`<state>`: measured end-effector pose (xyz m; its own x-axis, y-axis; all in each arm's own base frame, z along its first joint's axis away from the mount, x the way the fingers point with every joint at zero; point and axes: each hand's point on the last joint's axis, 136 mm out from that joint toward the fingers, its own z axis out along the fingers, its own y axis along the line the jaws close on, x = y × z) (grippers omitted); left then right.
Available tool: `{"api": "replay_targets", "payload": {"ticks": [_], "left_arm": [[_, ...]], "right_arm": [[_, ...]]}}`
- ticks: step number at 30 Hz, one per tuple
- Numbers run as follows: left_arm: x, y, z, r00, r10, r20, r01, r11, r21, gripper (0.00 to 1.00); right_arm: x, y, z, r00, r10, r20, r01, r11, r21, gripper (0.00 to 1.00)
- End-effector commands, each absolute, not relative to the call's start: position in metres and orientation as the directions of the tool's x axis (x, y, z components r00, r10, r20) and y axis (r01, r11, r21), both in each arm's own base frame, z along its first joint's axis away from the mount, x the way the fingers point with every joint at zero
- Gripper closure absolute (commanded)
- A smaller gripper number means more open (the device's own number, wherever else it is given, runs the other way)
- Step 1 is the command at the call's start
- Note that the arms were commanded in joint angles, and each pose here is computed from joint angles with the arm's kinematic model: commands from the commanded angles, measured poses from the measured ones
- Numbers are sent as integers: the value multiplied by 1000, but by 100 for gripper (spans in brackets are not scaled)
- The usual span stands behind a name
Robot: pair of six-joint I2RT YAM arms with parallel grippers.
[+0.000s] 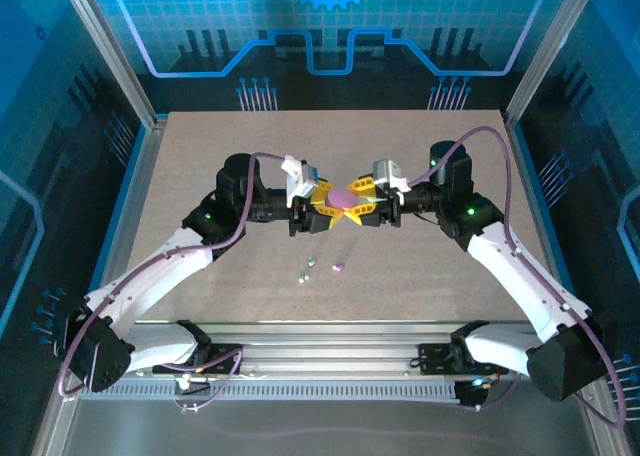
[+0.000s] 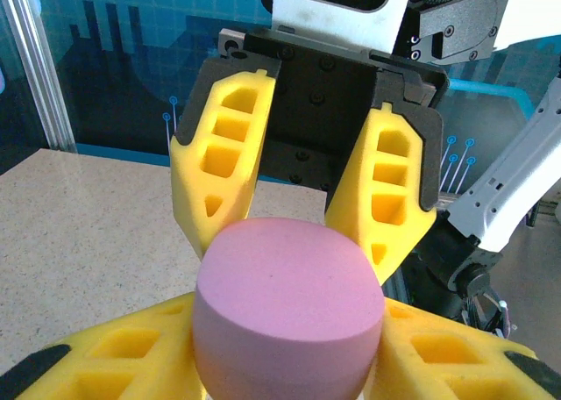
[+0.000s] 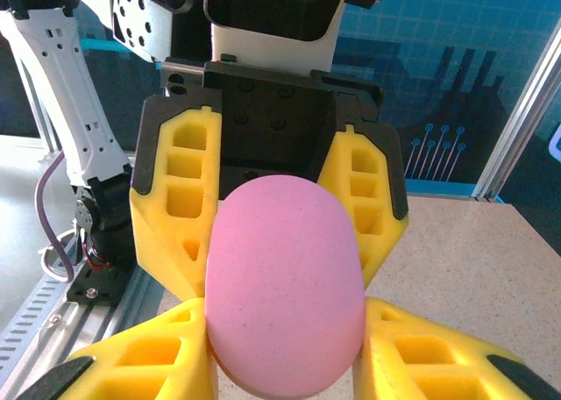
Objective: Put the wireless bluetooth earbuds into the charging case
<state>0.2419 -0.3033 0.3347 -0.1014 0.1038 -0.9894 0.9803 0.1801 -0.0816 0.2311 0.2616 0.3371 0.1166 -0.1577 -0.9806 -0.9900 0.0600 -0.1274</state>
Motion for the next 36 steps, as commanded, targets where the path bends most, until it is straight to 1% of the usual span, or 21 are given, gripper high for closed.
{"api": "replay_targets", "payload": {"ticks": [1,3,6,13,22,26,29,32,36], "left_arm": [[233,-303,341,-46,97,-994,989,145,-31,55],[233,-304,339,-49,106,-993,989,141,-33,61],[232,-303,337,-40,121,-992,990,139,-23,63],[229,-302,331,-31,157,-987,991,131,-10,69],[228,-301,329,-47,168,-985,991,130,-25,68],[228,-302,330,-49,165,-985,991,128,-27,68],[227,-303,334,-57,150,-987,992,119,-39,68],[226,-303,334,-54,146,-988,993,112,-37,68],[226,-303,333,-59,146,-987,993,114,-42,68]], "right_arm": [[228,266,348,115,-129,-985,-992,43,-121,62],[229,267,348,99,-134,-986,-994,43,-105,60],[231,267,348,69,-142,-987,-996,47,-76,58],[238,265,353,6,-139,-990,-997,77,-17,49],[243,261,356,-8,-131,-991,-993,117,-8,42],[245,261,353,-17,-135,-991,-992,124,0,42],[251,259,346,-25,-159,-987,-987,158,-1,43],[261,257,342,-40,-174,-984,-975,221,0,44],[264,256,346,-23,-163,-986,-971,239,-17,47]]}}
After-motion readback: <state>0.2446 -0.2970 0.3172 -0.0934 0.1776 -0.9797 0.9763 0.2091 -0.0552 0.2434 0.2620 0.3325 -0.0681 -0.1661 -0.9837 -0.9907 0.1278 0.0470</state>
